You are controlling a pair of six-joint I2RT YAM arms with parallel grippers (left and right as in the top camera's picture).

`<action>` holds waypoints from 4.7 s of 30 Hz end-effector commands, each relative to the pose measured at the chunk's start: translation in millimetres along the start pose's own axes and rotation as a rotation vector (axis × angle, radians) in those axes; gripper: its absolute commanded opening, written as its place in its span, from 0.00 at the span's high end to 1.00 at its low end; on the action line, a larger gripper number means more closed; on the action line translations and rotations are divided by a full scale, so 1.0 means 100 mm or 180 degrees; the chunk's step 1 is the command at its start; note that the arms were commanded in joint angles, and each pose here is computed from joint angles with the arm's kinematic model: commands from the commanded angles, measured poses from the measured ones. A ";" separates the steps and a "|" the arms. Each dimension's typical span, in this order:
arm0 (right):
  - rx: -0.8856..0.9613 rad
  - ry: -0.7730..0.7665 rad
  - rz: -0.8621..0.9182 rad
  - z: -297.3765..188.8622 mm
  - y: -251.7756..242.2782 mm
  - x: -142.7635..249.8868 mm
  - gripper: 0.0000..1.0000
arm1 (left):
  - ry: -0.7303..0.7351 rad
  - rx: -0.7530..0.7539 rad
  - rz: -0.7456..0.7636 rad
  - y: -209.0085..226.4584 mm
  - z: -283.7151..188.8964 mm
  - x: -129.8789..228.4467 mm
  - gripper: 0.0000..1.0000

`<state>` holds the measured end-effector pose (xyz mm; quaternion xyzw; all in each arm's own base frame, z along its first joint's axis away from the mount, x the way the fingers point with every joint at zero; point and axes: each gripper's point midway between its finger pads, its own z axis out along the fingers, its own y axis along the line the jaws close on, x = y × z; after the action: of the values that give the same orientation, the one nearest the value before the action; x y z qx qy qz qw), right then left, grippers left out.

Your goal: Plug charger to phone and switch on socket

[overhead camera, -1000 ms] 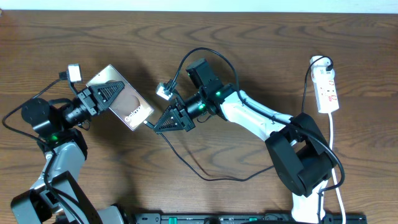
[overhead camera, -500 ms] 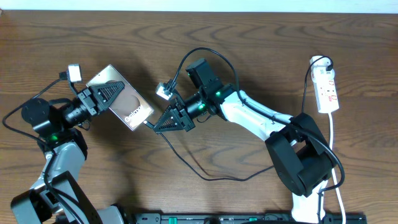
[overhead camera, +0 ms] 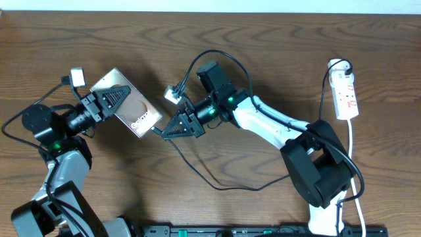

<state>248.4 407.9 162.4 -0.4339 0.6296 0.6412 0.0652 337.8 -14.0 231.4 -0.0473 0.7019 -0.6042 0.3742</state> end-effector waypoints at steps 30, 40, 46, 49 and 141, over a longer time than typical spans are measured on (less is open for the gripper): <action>0.0199 -0.0276 0.0079 -0.02 -0.04 -0.36 0.99 | 0.0248 0.0120 0.0126 -0.10 0.01 0.11 0.92; 0.0268 -0.0365 0.0048 -0.03 -0.06 -0.44 0.99 | 0.0489 0.0263 0.0206 -0.19 0.22 0.28 0.92; 0.0267 -0.0367 0.0042 -0.03 -0.06 -0.45 0.99 | 0.0511 0.0276 0.0213 -0.20 0.24 0.30 0.93; 0.0268 -0.0369 0.0043 -0.03 -0.06 -0.45 0.99 | 0.0511 0.0276 0.0213 -0.20 0.24 0.30 0.93; 0.0760 -0.0392 0.0737 -0.24 -0.43 -0.26 0.01 | -0.0890 -0.3165 -0.2259 1.97 -1.23 0.97 0.83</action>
<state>297.7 407.9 141.3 -0.3032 0.7466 0.5881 0.0691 272.5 85.4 10.2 -0.5263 0.7827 -0.2859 0.1696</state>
